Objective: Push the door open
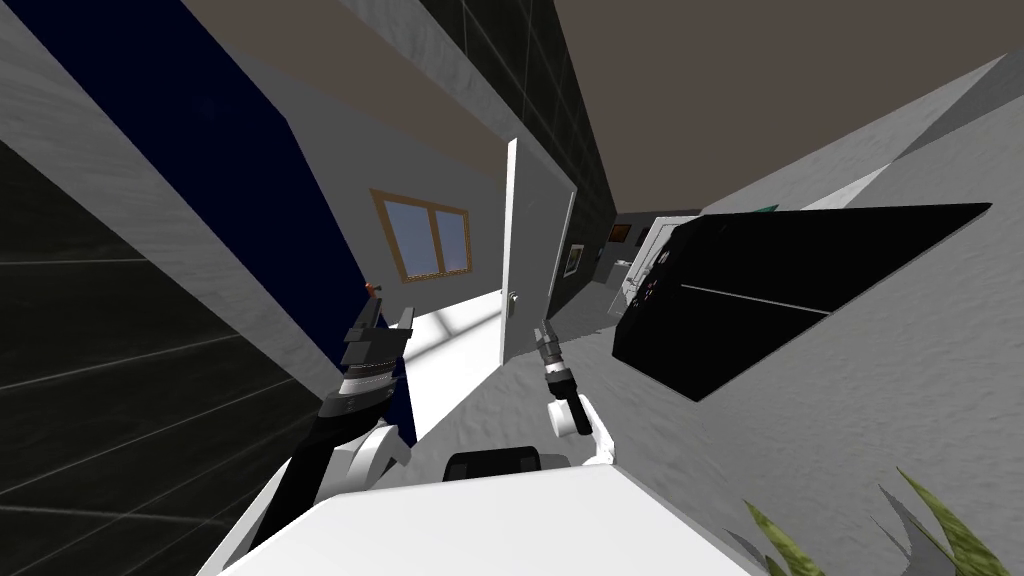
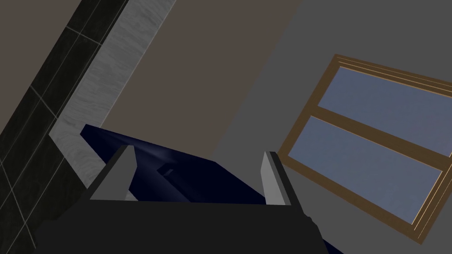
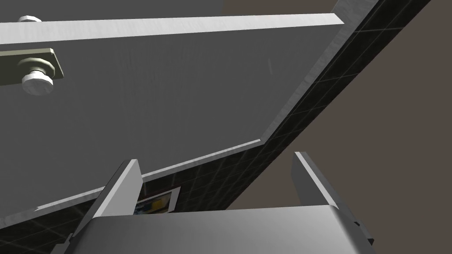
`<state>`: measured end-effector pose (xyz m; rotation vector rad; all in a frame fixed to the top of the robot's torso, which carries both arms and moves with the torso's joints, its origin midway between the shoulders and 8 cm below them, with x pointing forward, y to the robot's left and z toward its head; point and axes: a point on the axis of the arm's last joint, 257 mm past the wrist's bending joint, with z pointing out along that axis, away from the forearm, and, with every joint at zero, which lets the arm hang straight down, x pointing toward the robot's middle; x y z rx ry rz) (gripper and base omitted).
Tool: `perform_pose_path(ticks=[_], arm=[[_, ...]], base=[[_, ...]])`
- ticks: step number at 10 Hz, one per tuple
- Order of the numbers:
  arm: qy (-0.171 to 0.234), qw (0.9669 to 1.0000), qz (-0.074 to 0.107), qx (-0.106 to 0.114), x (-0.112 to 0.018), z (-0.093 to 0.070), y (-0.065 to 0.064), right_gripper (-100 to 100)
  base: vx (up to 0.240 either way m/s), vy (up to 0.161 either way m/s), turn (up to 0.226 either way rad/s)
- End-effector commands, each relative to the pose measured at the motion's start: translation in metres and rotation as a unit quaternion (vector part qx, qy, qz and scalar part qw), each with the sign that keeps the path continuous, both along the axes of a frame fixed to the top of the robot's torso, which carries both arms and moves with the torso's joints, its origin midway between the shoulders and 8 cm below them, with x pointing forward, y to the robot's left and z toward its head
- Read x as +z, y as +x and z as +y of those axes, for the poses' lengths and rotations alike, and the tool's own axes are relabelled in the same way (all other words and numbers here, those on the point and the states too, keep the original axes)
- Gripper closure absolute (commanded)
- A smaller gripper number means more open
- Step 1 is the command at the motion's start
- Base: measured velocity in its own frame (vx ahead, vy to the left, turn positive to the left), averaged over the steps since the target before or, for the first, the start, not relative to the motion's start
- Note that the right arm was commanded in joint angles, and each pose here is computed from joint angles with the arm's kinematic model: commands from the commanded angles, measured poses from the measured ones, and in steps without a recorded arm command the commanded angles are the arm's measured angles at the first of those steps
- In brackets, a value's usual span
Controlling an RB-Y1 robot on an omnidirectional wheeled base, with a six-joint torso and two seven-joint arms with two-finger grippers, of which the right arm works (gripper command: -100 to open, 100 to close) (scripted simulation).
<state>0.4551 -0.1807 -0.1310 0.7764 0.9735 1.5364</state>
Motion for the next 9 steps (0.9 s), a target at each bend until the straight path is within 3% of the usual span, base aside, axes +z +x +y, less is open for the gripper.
perform_pose_path(ticks=[1, 9], arm=[[0.000, 1.0000, 0.005, 0.007, -0.007, 0.002, 0.003, -100], [-0.008, 0.9966, 0.033, 0.075, -0.041, 0.036, 0.030, -100]], base=[[0.054, -0.023, 0.013], [0.065, -0.030, 0.014]])
